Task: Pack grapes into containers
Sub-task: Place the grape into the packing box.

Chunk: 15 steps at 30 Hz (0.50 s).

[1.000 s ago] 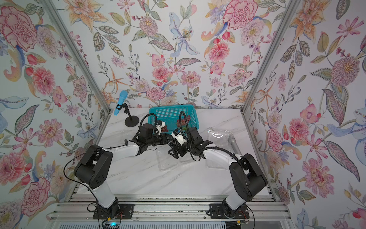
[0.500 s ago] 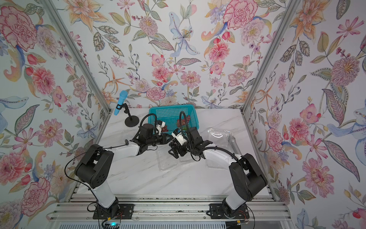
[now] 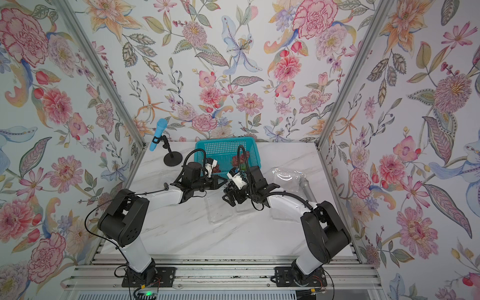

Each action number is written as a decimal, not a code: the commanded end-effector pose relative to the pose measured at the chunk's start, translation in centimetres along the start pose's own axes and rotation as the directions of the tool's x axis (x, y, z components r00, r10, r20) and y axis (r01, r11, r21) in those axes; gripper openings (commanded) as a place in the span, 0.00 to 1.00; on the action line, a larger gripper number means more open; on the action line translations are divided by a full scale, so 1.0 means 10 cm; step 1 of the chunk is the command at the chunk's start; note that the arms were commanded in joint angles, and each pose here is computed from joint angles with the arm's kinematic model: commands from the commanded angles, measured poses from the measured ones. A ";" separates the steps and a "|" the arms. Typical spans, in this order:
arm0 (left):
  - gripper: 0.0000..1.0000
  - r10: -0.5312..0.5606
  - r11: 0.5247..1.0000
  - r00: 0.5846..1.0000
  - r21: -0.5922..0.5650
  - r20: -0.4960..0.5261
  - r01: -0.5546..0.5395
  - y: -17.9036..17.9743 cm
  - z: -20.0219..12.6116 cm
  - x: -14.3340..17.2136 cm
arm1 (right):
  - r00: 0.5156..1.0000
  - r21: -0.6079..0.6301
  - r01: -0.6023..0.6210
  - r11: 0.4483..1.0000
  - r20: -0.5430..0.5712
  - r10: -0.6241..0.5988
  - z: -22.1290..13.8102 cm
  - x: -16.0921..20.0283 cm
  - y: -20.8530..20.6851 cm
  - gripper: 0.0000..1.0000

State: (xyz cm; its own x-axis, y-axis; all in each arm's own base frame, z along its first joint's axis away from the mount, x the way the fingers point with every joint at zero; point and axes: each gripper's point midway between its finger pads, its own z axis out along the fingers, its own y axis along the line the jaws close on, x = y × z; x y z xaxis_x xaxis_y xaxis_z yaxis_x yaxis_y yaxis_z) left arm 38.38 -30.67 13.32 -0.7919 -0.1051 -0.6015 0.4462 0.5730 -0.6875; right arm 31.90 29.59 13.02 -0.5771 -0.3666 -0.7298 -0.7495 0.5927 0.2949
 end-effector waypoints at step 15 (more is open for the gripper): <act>0.00 0.041 0.999 0.997 0.027 0.060 -0.043 -0.16 -0.20 -0.07 | 0.963 -0.042 -0.267 0.963 0.031 0.269 -0.03 -0.16 -0.35 1.00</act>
State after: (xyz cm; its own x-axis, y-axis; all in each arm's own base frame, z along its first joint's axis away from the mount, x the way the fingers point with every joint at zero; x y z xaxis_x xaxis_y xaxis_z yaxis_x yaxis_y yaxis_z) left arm 37.41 -30.18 13.93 -0.7814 -0.1107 -0.6142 0.4585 0.5660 -0.6852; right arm 33.99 28.49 13.21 -0.7146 -0.2147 -0.6658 -0.6312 0.6081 0.4814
